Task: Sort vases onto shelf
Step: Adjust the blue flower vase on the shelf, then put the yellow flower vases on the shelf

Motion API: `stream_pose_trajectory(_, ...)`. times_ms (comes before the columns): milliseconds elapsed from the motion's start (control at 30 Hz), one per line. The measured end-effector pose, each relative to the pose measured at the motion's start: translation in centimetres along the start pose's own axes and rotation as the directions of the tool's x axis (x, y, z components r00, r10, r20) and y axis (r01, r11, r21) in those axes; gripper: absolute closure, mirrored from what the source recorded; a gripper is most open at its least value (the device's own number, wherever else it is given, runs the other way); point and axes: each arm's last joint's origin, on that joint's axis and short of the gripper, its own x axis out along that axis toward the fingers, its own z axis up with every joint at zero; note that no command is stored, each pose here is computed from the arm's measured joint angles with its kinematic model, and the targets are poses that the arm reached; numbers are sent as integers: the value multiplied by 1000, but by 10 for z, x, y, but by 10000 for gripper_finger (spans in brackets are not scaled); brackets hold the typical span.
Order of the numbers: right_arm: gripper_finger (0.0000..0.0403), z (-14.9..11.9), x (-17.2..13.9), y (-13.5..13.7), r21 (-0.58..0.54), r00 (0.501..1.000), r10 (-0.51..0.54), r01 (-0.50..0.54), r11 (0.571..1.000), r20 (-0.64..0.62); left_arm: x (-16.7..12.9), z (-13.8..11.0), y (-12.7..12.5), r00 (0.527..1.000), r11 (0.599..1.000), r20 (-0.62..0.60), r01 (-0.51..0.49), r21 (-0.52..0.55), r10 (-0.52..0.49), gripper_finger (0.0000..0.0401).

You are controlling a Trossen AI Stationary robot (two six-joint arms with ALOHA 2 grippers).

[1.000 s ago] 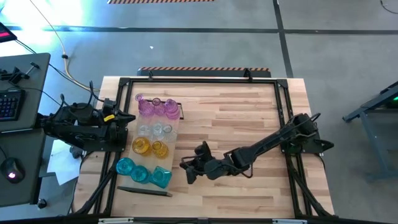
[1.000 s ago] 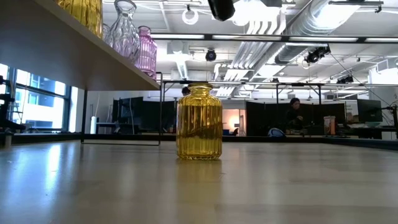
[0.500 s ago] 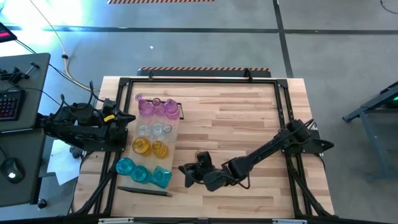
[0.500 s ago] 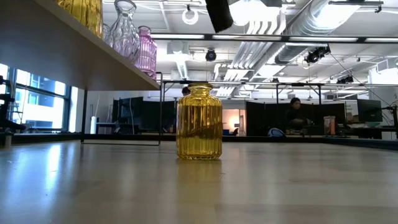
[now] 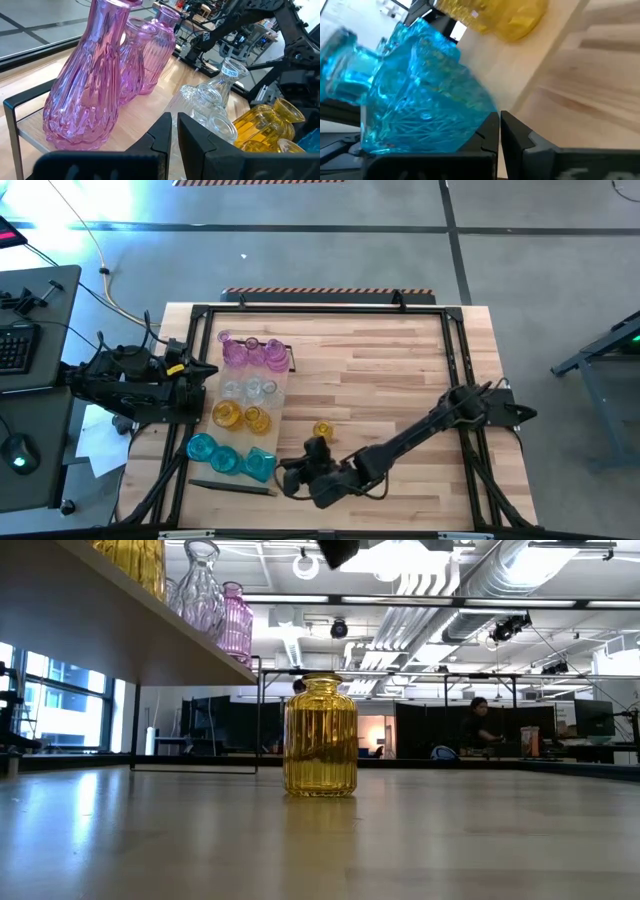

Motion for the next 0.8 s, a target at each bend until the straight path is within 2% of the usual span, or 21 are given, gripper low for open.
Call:
stream_pose_trajectory(333, 403, -13, 20, 18, -6, 998, 49, -50, 999, -31, 0, 0, 0, 1000, 1000, 0, 0, 1, 0, 380)
stream_pose_trajectory(533, 403, -12, 20, 15, -53, 999, -20, 18, 998, -39, 0, 0, 0, 1000, 1000, 0, 0, 1, 0, 380)
stream_pose_trajectory(800, 403, -5, 23, 17, -70, 999, -21, 19, 997, -32, 0, 0, 0, 1000, 1000, -4, 7, 1, -7, 380)
